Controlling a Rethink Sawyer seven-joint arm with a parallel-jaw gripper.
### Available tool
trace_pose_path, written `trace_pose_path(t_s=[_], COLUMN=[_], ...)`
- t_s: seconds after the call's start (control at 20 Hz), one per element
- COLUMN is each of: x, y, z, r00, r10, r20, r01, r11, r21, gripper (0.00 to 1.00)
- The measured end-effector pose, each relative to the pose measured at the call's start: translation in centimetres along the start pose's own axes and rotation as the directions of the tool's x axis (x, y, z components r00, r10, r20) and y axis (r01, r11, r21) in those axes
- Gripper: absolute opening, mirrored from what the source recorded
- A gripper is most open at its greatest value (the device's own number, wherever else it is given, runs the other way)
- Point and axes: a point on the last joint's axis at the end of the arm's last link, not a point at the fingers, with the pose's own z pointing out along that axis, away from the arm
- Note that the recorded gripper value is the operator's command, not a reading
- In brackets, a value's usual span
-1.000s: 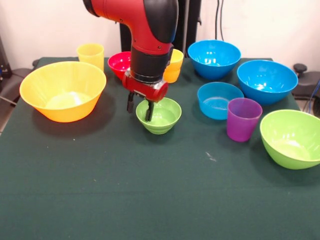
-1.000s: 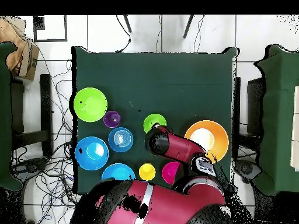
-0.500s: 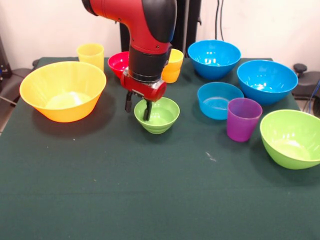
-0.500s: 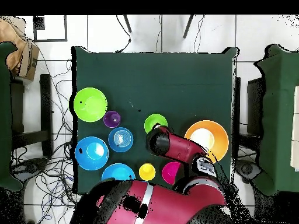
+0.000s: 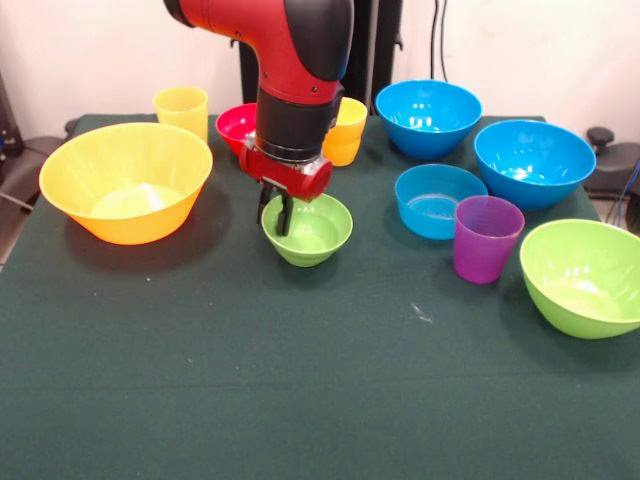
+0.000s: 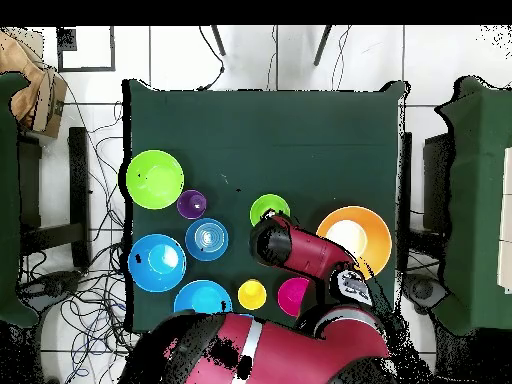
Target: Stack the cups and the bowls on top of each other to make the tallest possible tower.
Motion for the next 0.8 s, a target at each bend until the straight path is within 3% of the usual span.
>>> trace_pose_path(t_s=[0.8], x=[-2.4], y=[0.1], z=[-2.1], r00=[0.9985], r10=[0.008], r20=[0.053], r01=[-0.007], r11=[0.9999], r21=[-0.01], gripper=[0.0])
